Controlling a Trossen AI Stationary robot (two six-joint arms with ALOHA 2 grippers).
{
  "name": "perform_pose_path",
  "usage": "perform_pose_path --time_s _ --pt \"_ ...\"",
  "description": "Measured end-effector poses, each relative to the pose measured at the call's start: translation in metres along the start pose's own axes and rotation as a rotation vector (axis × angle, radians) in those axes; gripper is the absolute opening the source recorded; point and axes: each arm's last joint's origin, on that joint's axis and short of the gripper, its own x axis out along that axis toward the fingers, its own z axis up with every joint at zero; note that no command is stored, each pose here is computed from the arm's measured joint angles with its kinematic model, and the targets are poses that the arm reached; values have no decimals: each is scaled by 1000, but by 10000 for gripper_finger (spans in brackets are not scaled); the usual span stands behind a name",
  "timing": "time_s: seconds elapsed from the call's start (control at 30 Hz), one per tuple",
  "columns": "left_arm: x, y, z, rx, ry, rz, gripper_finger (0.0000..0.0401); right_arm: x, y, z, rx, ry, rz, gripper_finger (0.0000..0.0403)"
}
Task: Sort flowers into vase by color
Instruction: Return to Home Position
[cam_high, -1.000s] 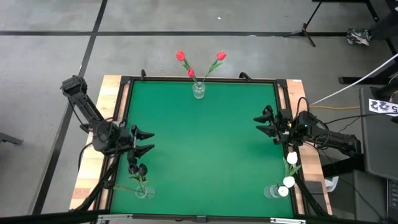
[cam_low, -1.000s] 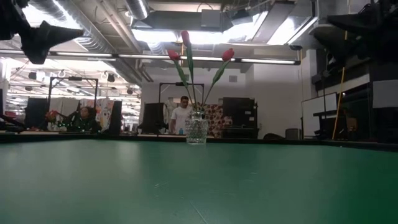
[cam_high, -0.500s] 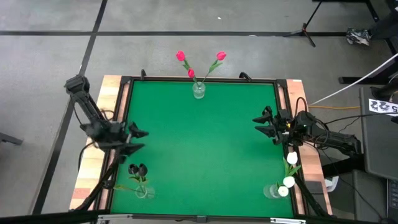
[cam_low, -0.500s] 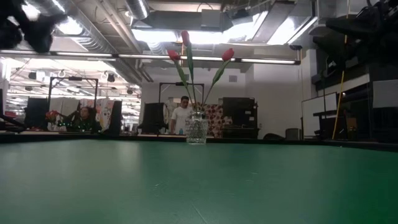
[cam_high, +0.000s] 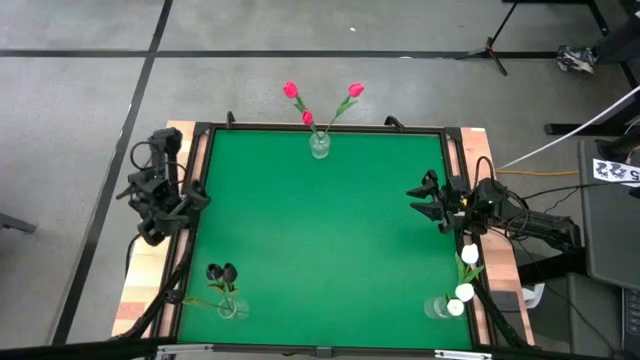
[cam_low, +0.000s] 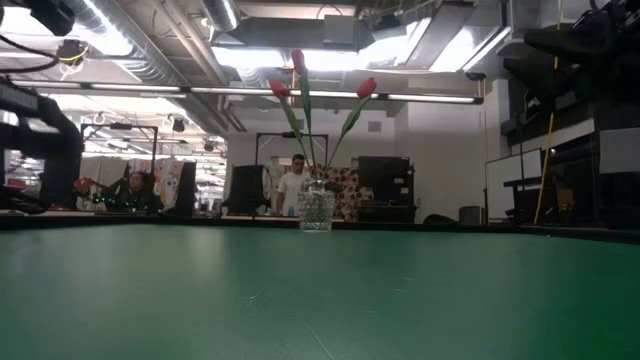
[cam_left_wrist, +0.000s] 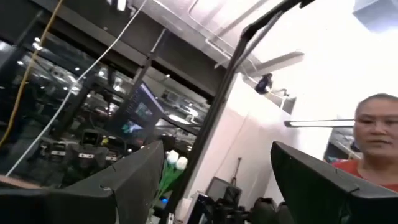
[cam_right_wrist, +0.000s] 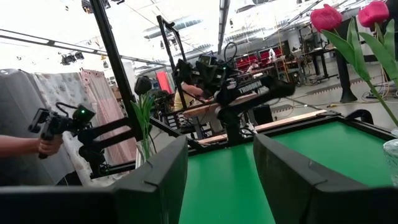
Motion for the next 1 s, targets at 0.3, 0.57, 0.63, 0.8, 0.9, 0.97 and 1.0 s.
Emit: perform_pose_path --time_s 0.3,0.57,0.63,0.8,0.9,0.97,1.0 --pt "-3 5 7 -65 -23 -10 294 0 0 0 1 1 0 184" --pt "-3 -3 -4 -225 43 -134 294 0 0 0 -3 -4 1 184" --pt "-9 -15 -19 -67 112 -494 294 0 0 0 -4 -2 9 184" --pt "-21 -29 -23 -106 116 -1095 294 0 2 0 -6 11 50 184" --pt "-22 -28 -30 -192 262 -1052 294 0 2 0 -9 12 50 184" --pt "-23 -27 -40 -135 358 -984 294 0 1 0 -27 11 49 184" --pt "-25 -26 -46 -65 389 -982 294 0 2 0 -31 12 51 184"
